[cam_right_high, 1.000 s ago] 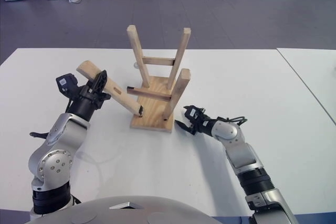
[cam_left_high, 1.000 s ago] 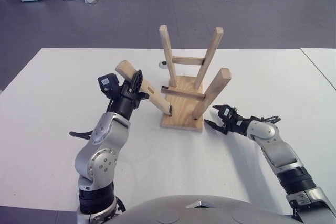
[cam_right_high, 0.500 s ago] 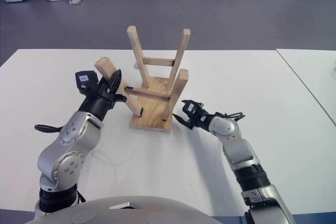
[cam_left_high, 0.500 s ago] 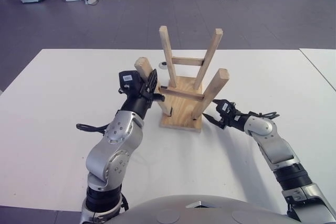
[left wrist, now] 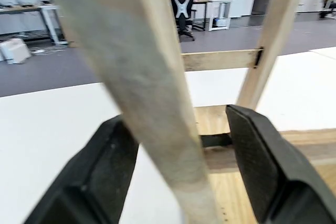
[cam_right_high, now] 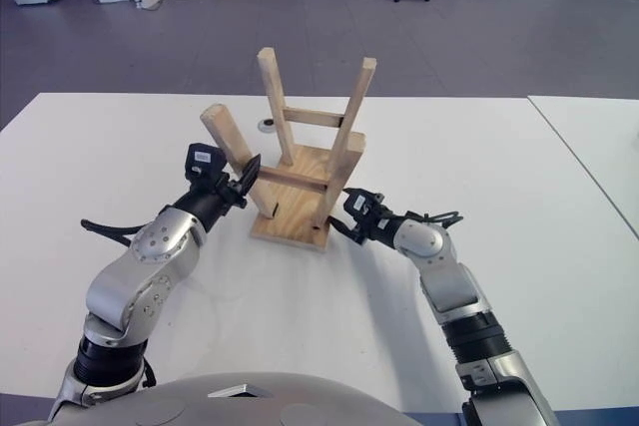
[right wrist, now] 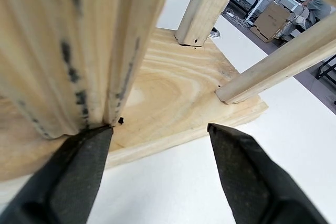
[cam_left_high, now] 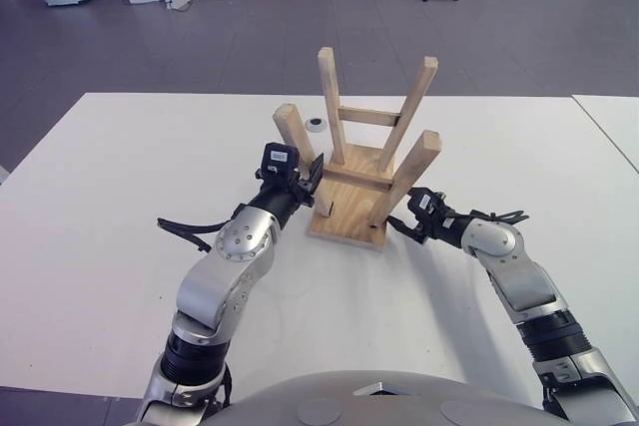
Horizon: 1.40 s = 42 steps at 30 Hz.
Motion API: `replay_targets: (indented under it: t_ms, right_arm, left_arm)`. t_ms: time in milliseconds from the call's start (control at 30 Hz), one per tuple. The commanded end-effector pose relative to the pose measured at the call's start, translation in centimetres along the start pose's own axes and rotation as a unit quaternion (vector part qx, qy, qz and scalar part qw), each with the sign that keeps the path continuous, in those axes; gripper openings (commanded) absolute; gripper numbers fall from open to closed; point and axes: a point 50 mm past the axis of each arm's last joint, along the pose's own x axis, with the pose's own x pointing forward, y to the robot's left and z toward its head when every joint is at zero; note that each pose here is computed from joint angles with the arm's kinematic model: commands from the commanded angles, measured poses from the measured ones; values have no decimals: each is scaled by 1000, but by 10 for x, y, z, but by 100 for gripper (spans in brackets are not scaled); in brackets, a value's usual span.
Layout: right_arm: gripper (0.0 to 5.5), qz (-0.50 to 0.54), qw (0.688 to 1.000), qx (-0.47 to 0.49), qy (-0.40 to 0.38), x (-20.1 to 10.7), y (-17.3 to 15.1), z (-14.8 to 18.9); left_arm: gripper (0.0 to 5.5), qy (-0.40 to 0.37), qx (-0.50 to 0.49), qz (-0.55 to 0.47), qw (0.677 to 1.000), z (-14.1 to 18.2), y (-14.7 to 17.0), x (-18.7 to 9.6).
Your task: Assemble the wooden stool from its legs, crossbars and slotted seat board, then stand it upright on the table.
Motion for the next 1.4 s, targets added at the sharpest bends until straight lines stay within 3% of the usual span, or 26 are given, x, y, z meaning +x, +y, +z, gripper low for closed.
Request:
replay_targets:
  t_ms: [33, 200, 267, 367, 500, 567, 667, 833, 900, 1000, 1100, 1133, 1233, 1300, 1400]
  right_arm:
    - [337, -86, 996, 34, -17, -17, -30, 4]
    - [337, -215, 972, 66, -64, -62, -91, 27]
    - [337, -252, 959, 63, -111, -75, -113, 55]
    - [337, -252, 935, 85, -234, -83, -126, 120]
    - [337, -173, 902, 129, -375, -96, -122, 201]
    - [337, -123, 903, 159, -379, -92, -111, 216]
    - [337, -65, 921, 192, -333, -80, -92, 202]
    - [337, -30, 951, 283, -117, -31, -39, 90]
    - [337, -31, 954, 271, -121, -25, -40, 90]
    - [337, -17, 956, 257, -142, -21, -41, 99]
    - [337, -11, 956, 238, -172, -27, -43, 113]
    - [337, -16, 953, 231, -194, -33, -49, 121]
    - [337, -62, 925, 191, -321, -75, -95, 175]
    - [337, -62, 927, 153, -338, -91, -101, 191]
    - [337, -27, 947, 169, -271, -76, -84, 160]
  left_arm:
    - [283, -33, -46, -56, 997, 12, -12, -8]
    - [283, -75, -61, -71, 993, 32, 14, -39]
    - [283, -133, -31, -120, 983, 63, 16, -43]
    - [283, -247, -21, -243, 938, 118, 9, -54]
    - [283, -288, -30, -276, 916, 182, 48, -28]
    - [283, -241, -44, -296, 923, 173, 53, -1]
    - [283, -142, -37, -321, 935, 126, 48, 25]
    - [283, 14, -88, -326, 941, 9, 47, 50]
    - [283, 24, -78, -350, 933, -5, 34, 50]
    - [283, 9, -87, -356, 930, -4, 27, 54]
    - [283, -33, -86, -365, 927, 21, 25, 48]
    - [283, -54, -86, -368, 924, 36, 27, 46]
    - [283, -175, -68, -376, 908, 125, 48, 32]
    - [283, -210, -58, -403, 889, 157, 54, 20]
    - [283, -147, -56, -403, 901, 126, 53, 26]
